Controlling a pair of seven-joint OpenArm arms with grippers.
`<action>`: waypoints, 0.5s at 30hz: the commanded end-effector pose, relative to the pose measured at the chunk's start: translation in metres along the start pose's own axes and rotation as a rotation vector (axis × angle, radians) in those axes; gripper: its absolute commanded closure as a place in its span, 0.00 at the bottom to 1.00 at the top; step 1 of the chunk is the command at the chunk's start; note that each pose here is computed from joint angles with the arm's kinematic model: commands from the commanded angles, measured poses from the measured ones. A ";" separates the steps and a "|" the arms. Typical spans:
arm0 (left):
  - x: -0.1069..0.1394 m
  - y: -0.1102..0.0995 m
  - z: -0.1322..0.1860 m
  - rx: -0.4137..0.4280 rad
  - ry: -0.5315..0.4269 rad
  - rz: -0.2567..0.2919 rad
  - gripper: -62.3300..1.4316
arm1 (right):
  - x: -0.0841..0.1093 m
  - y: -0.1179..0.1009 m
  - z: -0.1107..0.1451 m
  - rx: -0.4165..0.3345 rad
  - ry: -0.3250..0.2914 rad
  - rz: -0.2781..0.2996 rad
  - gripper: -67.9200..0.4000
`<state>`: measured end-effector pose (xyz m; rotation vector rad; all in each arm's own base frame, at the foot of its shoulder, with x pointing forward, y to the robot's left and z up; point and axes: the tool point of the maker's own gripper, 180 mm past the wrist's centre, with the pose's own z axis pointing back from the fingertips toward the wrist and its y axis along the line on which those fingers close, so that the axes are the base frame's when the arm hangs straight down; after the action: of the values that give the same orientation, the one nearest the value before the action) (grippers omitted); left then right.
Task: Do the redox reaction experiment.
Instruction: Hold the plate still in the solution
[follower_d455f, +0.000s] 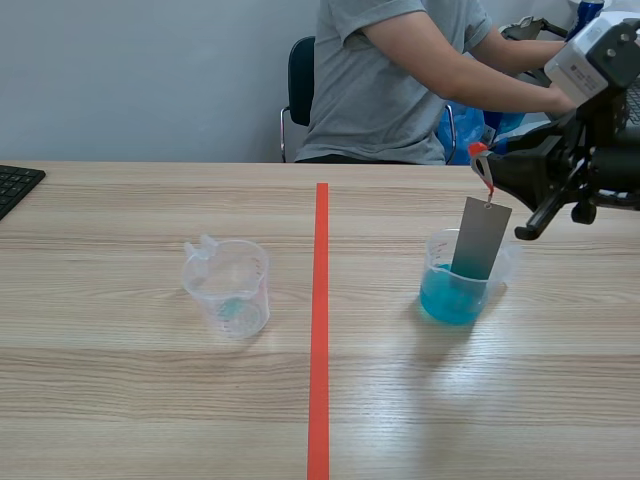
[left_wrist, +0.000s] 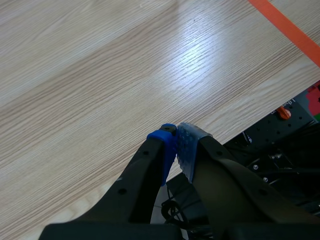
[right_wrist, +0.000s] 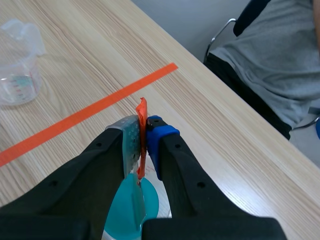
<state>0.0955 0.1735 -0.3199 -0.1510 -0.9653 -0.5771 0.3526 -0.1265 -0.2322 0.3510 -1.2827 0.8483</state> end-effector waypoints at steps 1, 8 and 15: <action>0.009 -0.002 -0.002 -0.002 -0.033 0.007 0.93 | 0.021 -0.004 0.005 0.006 -0.050 0.031 0.98; 0.009 -0.002 -0.002 -0.002 -0.034 0.007 0.93 | 0.042 -0.003 0.012 0.024 -0.091 0.056 0.98; 0.010 -0.002 -0.002 -0.002 -0.034 0.007 0.93 | 0.062 -0.001 0.019 0.045 -0.120 0.074 0.98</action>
<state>0.0955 0.1735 -0.3199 -0.1510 -0.9653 -0.5771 0.3405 -0.1168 -0.1891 0.4033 -1.3447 0.9083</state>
